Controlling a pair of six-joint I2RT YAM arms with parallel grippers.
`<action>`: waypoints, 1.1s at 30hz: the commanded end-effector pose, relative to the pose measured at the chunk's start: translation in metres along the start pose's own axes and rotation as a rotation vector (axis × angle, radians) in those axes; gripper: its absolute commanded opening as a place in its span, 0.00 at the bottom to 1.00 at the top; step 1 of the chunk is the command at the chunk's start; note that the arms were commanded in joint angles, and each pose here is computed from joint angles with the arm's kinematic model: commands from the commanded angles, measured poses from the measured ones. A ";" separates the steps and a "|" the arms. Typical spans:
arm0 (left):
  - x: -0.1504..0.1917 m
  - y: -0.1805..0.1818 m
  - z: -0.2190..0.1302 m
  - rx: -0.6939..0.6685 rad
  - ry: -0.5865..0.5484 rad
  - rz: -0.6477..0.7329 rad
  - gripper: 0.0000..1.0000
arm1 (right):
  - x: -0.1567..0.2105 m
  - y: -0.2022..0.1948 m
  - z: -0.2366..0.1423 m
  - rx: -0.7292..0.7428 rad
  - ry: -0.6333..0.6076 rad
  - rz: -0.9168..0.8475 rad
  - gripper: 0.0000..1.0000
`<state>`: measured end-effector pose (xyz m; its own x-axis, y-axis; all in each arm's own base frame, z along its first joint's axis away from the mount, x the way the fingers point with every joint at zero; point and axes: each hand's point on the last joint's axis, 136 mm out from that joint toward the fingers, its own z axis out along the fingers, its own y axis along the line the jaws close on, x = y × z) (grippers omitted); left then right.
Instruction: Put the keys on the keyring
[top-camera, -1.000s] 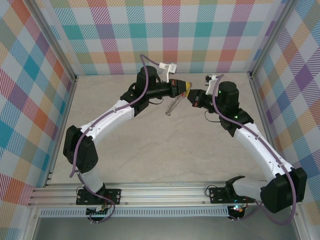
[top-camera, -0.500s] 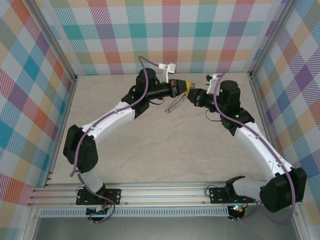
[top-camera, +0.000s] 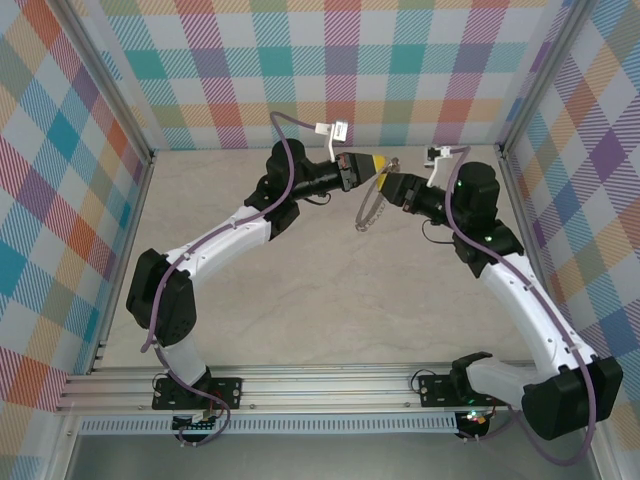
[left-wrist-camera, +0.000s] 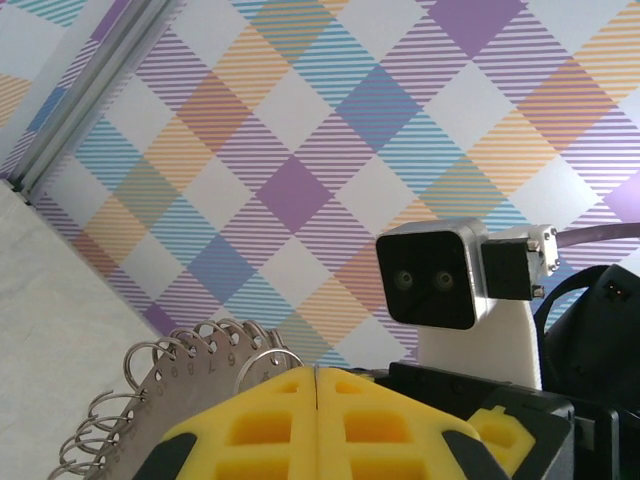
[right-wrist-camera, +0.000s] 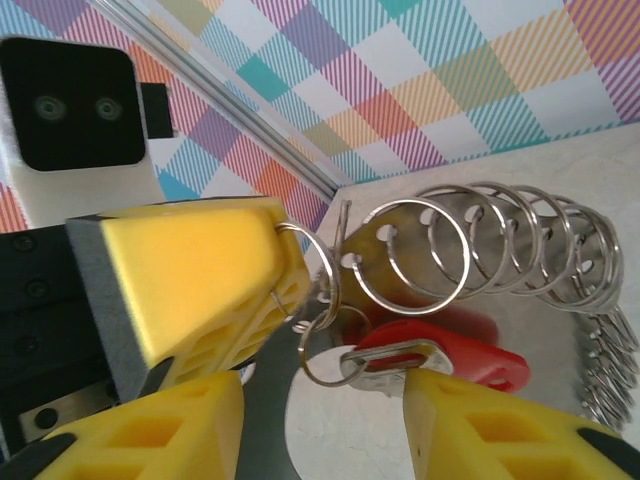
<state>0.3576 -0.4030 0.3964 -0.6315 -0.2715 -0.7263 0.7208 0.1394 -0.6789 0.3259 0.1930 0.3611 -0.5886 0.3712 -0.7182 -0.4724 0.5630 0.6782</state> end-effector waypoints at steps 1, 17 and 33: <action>-0.011 -0.027 0.000 0.094 -0.034 0.048 0.00 | -0.016 0.019 -0.018 -0.039 -0.047 -0.028 0.49; -0.011 -0.036 -0.001 0.145 -0.018 0.063 0.00 | -0.052 0.013 -0.044 -0.045 -0.174 -0.035 0.46; -0.011 -0.044 -0.004 0.165 -0.010 0.071 0.00 | -0.045 0.024 -0.026 -0.280 -0.133 -0.010 0.39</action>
<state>0.3427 -0.4056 0.4077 -0.6224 -0.2436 -0.7438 0.7567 0.0559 -0.6514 0.3320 0.1673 0.3994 -0.5221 0.4766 -0.7073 -0.5887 0.3987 0.7032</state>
